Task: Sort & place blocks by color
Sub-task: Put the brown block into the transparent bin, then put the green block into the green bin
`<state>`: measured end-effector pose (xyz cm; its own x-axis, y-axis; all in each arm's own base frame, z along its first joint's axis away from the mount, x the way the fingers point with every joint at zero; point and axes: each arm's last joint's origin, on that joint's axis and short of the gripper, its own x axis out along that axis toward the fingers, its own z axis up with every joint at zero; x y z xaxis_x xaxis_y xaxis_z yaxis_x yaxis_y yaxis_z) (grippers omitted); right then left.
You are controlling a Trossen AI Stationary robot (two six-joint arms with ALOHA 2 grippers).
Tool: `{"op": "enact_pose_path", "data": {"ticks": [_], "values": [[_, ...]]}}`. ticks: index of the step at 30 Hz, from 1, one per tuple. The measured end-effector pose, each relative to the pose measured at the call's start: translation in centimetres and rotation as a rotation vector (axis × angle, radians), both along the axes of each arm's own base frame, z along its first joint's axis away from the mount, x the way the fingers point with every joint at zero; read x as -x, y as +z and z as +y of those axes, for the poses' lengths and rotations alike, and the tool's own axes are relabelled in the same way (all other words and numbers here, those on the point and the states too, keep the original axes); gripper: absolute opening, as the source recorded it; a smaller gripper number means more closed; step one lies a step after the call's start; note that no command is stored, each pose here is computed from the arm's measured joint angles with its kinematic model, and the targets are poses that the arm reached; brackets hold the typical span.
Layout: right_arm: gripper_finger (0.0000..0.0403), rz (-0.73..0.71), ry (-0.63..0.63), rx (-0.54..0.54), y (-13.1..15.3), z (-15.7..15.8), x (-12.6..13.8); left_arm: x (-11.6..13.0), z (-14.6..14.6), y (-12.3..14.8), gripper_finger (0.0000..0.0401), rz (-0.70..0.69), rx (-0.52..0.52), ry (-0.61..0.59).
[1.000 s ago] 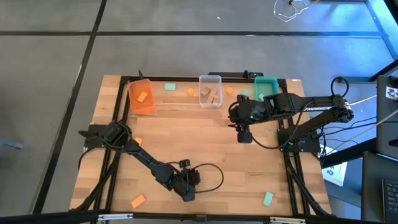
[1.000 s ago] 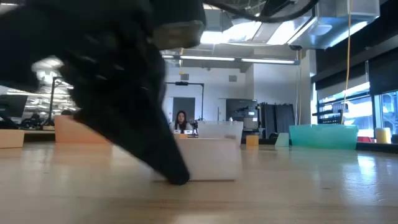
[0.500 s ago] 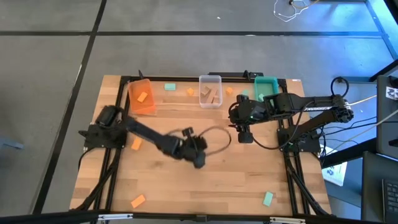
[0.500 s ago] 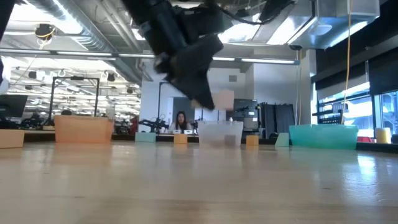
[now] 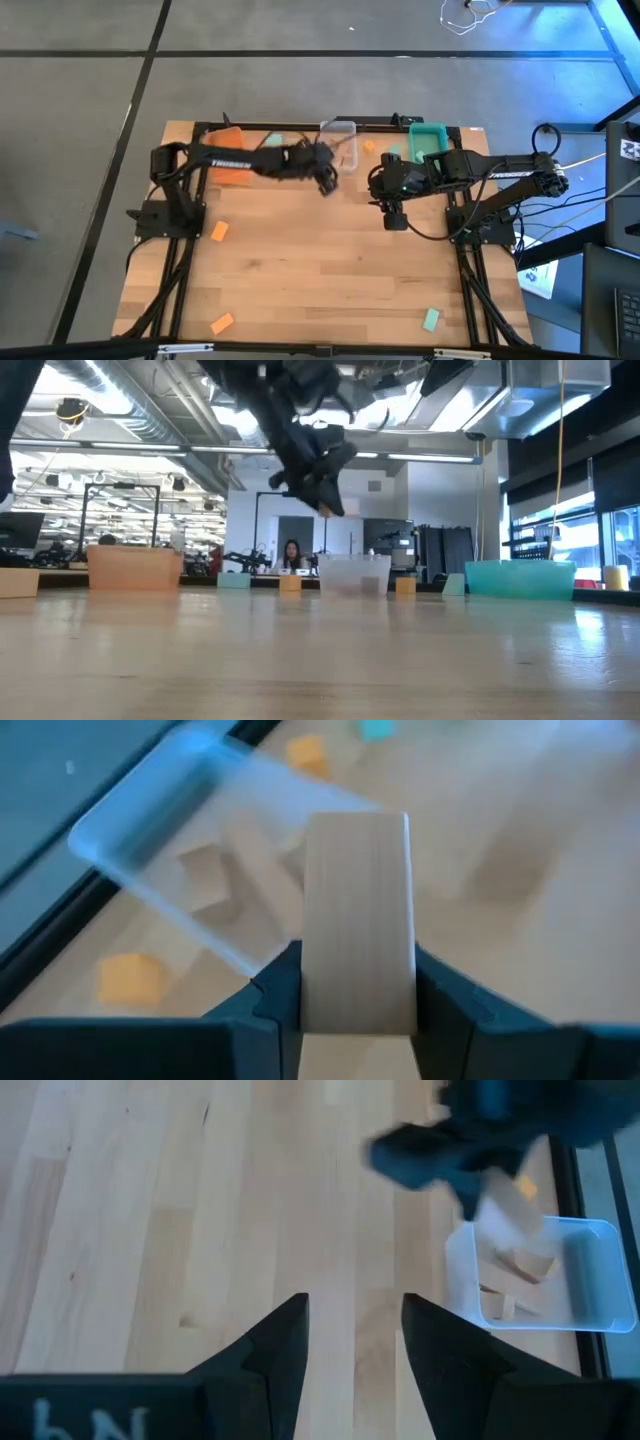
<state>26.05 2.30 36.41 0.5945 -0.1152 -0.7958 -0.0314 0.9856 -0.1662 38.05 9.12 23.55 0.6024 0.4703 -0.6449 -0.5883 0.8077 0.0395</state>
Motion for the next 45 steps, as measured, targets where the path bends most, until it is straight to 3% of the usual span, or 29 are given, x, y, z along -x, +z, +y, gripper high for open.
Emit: {"op": "enact_pose_path", "data": {"ticks": [4, 8, 18, 24, 35, 38, 45], "values": [[0.0163, 0.011, 0.001, 0.002, -0.1, 0.0, 0.1, 0.4, 3.9, -0.6, 0.0122, -0.046, 0.06, 0.033], [0.0163, 0.014, 0.002, 0.0, -0.1, 0.0, 0.1, 0.4, 6.0, -0.8, 0.0122, -0.116, 0.096, 0.026], [0.0163, 0.017, 0.023, 0.009, -0.1, 0.0, 0.1, -0.5, 7.1, -2.1, 0.0122, -0.169, 0.105, 0.028], [0.0163, 0.017, 0.024, 0.01, -0.1, 0.0, 0.1, -0.4, 7.2, -2.3, 0.0174, -0.202, 0.14, 0.115], [0.0163, 0.022, 0.002, -0.017, -0.1, 0.0, 0.2, -0.7, 6.5, -2.1, 0.0189, -0.209, 0.157, 0.102], [0.0163, 0.059, 0.0, -0.042, -0.3, 0.1, 0.5, -0.7, 5.4, -1.0, 0.0189, -0.215, 0.147, 0.013], [0.0163, 0.147, -0.142, -0.123, -0.8, 0.0, 1.4, 0.0, 0.4, 1.3, 0.019, -0.114, 0.137, -0.154]]}}
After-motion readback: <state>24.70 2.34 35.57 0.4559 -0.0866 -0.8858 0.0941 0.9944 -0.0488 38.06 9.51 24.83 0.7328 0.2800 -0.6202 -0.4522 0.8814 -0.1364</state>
